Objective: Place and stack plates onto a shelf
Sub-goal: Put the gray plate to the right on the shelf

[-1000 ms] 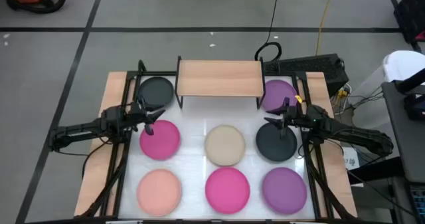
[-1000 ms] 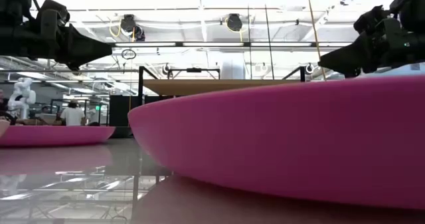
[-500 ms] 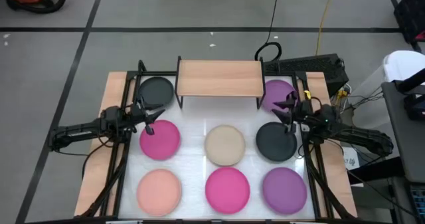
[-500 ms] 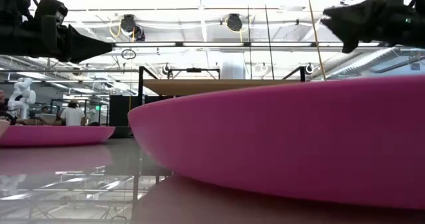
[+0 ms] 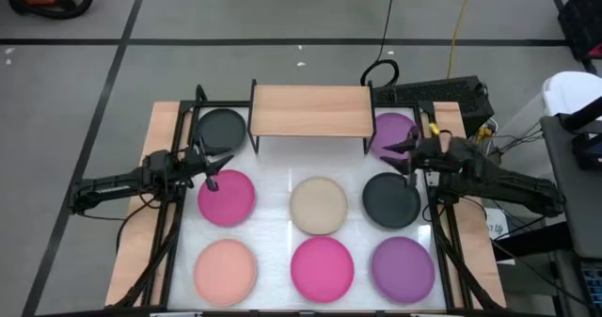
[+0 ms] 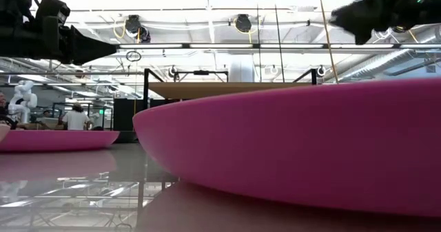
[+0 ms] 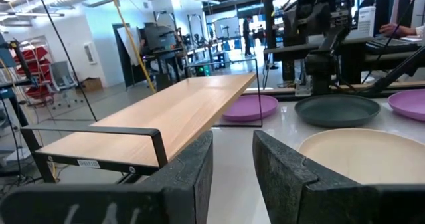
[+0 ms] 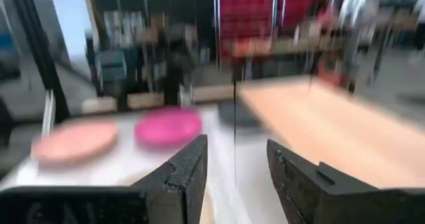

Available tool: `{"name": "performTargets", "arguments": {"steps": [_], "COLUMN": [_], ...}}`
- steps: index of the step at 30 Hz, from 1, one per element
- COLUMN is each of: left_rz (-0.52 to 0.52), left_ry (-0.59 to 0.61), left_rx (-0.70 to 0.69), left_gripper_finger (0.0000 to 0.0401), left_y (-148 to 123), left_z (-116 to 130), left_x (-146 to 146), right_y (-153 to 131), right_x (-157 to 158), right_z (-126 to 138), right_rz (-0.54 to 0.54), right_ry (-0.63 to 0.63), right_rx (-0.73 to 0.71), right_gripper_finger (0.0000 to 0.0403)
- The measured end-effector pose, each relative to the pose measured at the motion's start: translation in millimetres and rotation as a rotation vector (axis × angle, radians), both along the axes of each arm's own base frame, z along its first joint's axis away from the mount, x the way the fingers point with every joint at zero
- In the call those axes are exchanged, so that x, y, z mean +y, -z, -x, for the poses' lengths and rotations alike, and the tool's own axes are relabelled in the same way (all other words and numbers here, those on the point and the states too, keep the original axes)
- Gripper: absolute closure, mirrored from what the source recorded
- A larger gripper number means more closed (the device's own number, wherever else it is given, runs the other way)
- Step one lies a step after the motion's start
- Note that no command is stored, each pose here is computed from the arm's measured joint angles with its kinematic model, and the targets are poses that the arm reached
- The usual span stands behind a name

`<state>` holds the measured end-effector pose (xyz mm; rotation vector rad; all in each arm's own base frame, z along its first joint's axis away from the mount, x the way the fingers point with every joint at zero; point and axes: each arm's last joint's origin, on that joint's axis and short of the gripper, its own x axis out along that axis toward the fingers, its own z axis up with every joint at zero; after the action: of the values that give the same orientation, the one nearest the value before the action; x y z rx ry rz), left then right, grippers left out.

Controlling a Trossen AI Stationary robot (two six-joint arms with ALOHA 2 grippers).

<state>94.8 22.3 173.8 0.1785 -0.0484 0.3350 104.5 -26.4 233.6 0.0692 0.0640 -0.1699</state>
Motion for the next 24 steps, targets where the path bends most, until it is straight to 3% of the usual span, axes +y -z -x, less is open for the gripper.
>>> {"name": "performTargets", "arguments": {"steps": [8, 15, 24], "left_rz": [0.003, 0.003, 0.003], "left_ry": [0.0, 0.0, 0.0], "left_rx": [0.001, 0.0, 0.0], "left_gripper_finger": [0.0288, 0.0288, 0.0288], "left_y": [0, 0, 0], "left_z": [0, 0, 0], "left_x": [0, 0, 0], "right_y": [37, 51, 58], "right_x": [-3, -6, -3], "right_z": [-30, -58, -98], "right_rz": [-0.053, -0.172, -0.234], "right_ry": [-0.05, -0.108, -0.17], "right_rx": [0.384, 0.441, 0.542], "right_gripper_finger": [0.0266, 0.0266, 0.0266]}}
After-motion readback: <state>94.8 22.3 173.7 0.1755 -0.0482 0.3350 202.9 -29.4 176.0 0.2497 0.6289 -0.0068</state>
